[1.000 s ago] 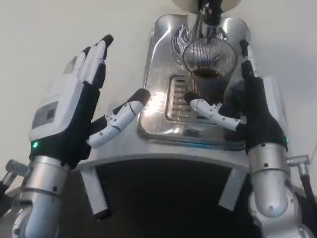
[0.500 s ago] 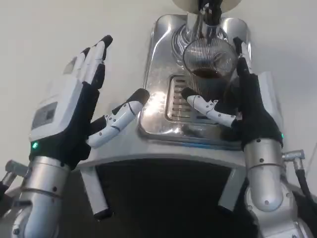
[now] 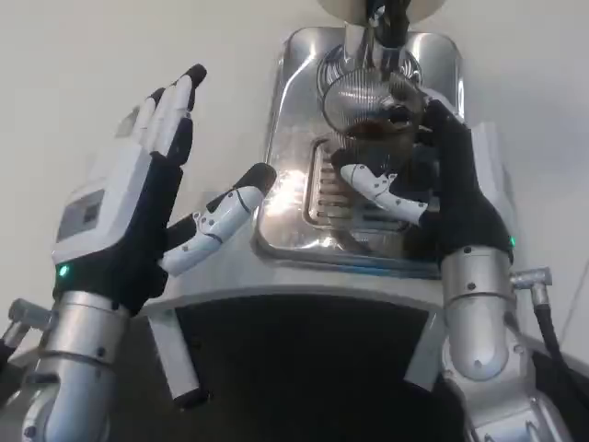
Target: Grasp the cup under the faucet to collect the drink, then remove the cup.
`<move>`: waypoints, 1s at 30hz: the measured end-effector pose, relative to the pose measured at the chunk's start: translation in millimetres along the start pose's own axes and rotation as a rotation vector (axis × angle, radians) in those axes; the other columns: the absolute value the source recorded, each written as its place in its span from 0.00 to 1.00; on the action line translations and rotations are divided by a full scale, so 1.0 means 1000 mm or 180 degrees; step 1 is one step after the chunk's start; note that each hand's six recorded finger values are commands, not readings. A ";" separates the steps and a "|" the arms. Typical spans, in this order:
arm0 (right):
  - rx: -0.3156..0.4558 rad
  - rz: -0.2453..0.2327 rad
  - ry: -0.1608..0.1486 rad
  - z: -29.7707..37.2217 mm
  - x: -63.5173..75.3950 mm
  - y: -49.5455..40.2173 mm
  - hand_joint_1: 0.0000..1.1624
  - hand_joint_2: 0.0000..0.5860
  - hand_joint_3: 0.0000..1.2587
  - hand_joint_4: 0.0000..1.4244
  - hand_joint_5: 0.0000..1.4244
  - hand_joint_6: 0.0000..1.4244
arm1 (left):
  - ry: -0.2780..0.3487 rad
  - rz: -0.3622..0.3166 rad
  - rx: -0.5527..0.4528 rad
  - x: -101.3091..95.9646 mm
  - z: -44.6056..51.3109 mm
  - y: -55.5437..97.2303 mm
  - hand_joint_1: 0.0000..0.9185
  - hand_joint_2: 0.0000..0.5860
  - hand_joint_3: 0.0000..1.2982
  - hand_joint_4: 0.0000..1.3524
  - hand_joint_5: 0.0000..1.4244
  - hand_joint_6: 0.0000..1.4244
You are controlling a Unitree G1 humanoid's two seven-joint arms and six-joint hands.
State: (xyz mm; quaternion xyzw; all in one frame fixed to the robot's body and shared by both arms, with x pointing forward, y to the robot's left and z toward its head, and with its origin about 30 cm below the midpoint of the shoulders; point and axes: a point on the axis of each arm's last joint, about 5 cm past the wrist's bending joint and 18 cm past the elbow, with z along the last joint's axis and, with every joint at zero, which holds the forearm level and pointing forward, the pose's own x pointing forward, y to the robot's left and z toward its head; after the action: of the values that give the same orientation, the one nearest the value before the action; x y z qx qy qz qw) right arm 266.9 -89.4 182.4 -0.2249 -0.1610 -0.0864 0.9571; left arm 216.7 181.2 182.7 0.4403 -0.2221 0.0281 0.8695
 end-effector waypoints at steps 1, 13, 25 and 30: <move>-0.0006 -0.0024 0.0001 -0.0001 0.000 0.0002 1.00 0.79 0.48 0.44 0.51 0.68 | 0.0001 0.0000 -0.0001 0.000 0.0000 0.000 0.00 0.35 0.00 0.00 0.00 0.00; -0.0073 -0.0282 -0.0029 -0.0023 0.002 0.0062 1.00 0.75 0.58 0.54 0.62 0.81 | 0.0006 0.0000 -0.0006 0.000 -0.0002 0.000 0.00 0.35 0.00 0.00 0.00 0.00; -0.0065 -0.0296 -0.0046 -0.0035 0.002 0.0076 1.00 0.73 0.60 0.55 0.63 0.83 | 0.0026 -0.0012 -0.0030 0.002 -0.0018 -0.001 0.00 0.35 0.00 0.00 0.00 0.00; -0.0055 -0.0280 -0.0059 -0.0030 -0.001 0.0069 1.00 0.72 0.60 0.56 0.63 0.83 | 0.0025 -0.0011 -0.0050 0.003 -0.0019 -0.001 0.00 0.35 0.00 0.00 0.00 0.00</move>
State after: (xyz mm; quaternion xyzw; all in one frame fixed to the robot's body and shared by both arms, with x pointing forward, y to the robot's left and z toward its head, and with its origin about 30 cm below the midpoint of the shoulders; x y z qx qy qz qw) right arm 268.8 -84.6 176.9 -0.2267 -0.1789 -0.1277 0.9488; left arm 220.0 181.7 182.1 0.4337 -0.2182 0.0266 0.8738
